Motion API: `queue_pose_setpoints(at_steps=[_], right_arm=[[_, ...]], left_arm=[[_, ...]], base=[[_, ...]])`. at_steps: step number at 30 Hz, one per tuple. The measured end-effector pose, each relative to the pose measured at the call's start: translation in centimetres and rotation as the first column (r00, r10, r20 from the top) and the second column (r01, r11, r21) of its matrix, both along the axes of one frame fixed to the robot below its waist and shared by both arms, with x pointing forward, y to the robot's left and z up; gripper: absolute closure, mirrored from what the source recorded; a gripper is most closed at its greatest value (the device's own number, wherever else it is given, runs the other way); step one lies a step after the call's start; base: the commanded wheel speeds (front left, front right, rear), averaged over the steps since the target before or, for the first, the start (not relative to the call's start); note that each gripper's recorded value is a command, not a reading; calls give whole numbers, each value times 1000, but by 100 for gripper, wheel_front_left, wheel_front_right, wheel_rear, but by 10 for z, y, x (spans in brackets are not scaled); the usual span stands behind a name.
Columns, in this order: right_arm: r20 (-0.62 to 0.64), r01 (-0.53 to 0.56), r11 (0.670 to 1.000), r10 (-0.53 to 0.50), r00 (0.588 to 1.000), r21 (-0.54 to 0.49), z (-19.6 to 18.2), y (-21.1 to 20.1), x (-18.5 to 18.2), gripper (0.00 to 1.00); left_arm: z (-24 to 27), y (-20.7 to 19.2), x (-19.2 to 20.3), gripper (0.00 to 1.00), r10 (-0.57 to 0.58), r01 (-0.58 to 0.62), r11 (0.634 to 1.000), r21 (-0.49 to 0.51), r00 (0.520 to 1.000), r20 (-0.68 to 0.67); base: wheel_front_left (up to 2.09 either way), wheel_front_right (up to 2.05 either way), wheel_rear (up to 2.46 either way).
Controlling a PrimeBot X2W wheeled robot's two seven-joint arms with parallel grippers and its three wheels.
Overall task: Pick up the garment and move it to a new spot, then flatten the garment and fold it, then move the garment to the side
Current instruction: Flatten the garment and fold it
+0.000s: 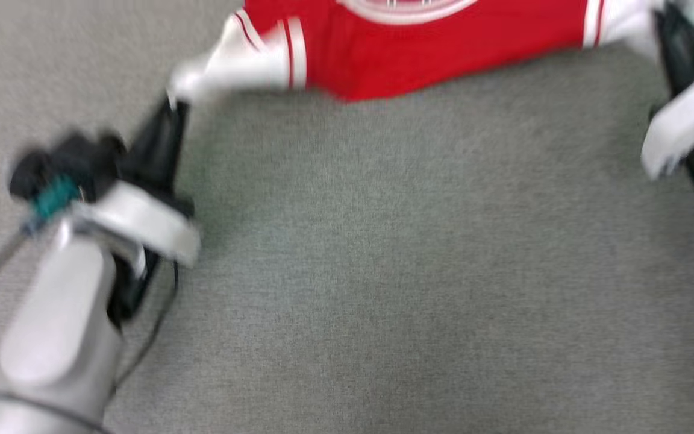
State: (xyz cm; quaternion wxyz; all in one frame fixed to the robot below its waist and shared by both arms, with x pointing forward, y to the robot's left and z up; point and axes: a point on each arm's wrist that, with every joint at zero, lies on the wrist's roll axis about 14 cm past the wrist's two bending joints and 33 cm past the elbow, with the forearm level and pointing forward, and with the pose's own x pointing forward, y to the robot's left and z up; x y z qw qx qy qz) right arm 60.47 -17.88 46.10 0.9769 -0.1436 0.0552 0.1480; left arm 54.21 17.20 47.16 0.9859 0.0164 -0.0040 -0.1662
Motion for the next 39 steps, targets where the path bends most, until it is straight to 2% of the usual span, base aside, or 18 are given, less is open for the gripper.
queue_pose_setpoints(at_steps=[6, 9, 17, 23, 24, 31, 36, 37, 38, 39], right_arm=[[-95, -4, 1000, 5, 995, 10, -4, -15, -68, 100], [-148, -30, 1000, 31, 988, 8, -11, -15, -105, 100], [-216, -46, 998, 34, 976, -52, -16, -41, -175, 100], [-258, -67, 997, 59, 964, -23, -17, -42, -217, 100], [-302, -77, 997, 66, 951, -27, -23, -46, -238, 100], [-365, -90, 996, 75, 928, -26, -35, -49, -264, 100], [-401, -86, 996, 71, 913, -18, -41, -49, -267, 100], [-407, -84, 996, 72, 911, -12, -41, -48, -267, 46], [-419, -81, 997, 72, 905, -4, -42, -47, -267, 0], [-426, -85, 996, 78, 901, 4, -42, -44, -266, 0]], left_arm=[[-22, -4, -77, 100, -21, 16, 999, -40, 992, -121], [-29, 1, -108, 100, -36, 38, 999, 8, 986, -162], [-39, 16, -163, 100, -28, 41, 998, 54, 973, -230], [-39, 22, -191, 100, -7, 17, 999, 41, 969, -246], [-43, 19, -205, 100, -12, 23, 999, 36, 961, -276], [-52, 13, -226, 100, -10, 19, 1000, 22, 942, -334], [-50, 4, -227, 100, -26, 28, 1000, 0, 939, -343], [-49, 2, -227, 100, -33, 33, 999, -4, 939, -342], [-48, 0, -227, 100, -41, 41, 999, -8, 940, -340], [-45, -1, -226, 100, -45, 44, 999, -10, 942, -333]], base=[[0, 0, 0], [0, 0, 0], [0, 0, 0], [0, 0, 0], [0, 0, 0], [0, 0, 0], [0, 0, 0], [0, 0, 0], [0, 0, 0], [0, 0, 0]])
